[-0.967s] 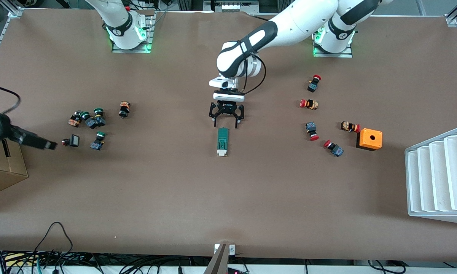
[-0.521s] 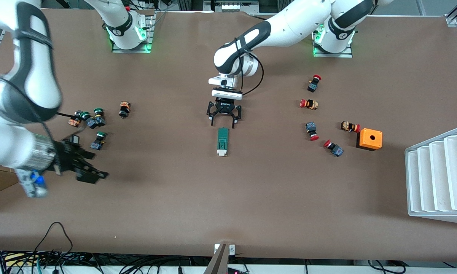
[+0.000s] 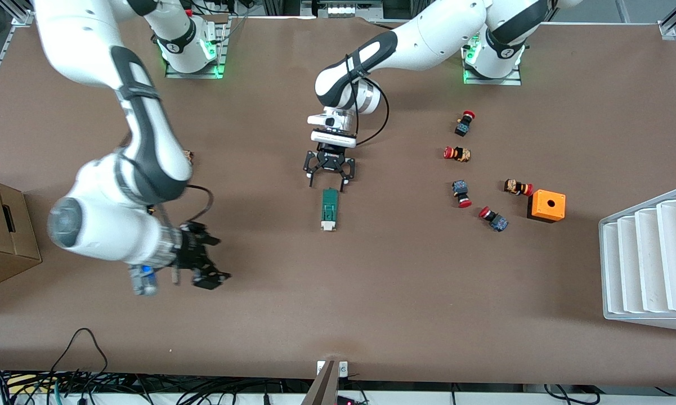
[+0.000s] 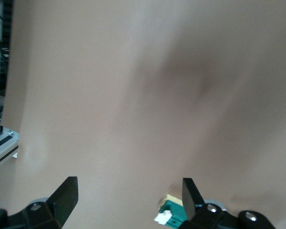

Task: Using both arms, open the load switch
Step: 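Reach the right gripper toward the white lever while the left gripper holds, then close the right gripper around the white switch lever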

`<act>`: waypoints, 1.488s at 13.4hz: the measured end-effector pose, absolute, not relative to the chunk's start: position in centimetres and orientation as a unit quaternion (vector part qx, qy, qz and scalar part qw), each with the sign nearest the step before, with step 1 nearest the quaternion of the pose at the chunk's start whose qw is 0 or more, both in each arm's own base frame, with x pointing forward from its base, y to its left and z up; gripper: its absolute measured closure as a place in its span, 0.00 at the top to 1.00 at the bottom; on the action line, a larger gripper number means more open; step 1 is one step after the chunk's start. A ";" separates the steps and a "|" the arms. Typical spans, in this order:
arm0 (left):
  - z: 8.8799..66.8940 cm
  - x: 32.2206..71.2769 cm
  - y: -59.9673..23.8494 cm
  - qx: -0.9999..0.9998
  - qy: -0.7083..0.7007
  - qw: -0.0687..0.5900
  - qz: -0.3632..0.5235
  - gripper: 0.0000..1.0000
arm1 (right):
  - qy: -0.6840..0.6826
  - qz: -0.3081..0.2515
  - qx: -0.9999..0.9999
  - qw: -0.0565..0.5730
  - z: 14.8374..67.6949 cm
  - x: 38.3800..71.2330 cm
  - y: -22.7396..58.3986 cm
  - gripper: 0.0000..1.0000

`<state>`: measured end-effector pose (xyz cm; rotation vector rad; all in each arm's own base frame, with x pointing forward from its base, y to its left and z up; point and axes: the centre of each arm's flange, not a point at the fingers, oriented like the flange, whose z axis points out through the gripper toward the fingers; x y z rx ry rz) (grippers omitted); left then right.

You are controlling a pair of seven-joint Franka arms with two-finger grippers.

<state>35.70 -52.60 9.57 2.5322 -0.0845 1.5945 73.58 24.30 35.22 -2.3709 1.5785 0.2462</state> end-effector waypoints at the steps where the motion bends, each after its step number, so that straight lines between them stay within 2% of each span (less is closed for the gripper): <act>1: 9.3 36.3 -52.1 0.841 -0.032 0.070 0.536 0.98 | 0.560 0.089 -0.812 0.138 33.6 73.2 26.4 0.97; 5: 8.3 36.6 -51.5 0.840 -0.038 0.064 0.537 0.98 | 0.603 0.093 -0.781 0.135 27.9 71.3 33.2 0.96; 9: 7.8 36.4 -51.4 0.842 -0.039 0.062 0.534 0.94 | 0.654 0.089 -0.736 0.152 27.0 70.1 37.3 0.92; 11: 7.8 36.4 -51.4 0.842 -0.040 0.063 0.534 0.80 | 0.657 0.093 -0.733 0.150 27.1 69.3 38.9 0.89; 12: 7.8 36.4 -51.4 0.842 -0.040 0.063 0.534 0.80 | 0.658 0.096 -0.732 0.147 26.9 68.7 39.9 0.89; 13: 7.8 36.4 -51.4 0.842 -0.040 0.063 0.534 0.70 | 0.659 0.099 -0.732 0.144 26.5 68.1 40.9 0.84; 15: 7.9 36.4 -51.6 0.841 -0.039 0.064 0.536 0.68 | 0.662 0.106 -0.730 0.130 25.1 66.9 42.5 0.79; 20: 7.9 36.2 -52.0 0.840 -0.040 0.067 0.536 0.59 | 0.677 0.120 -0.721 0.093 22.2 66.0 42.7 0.78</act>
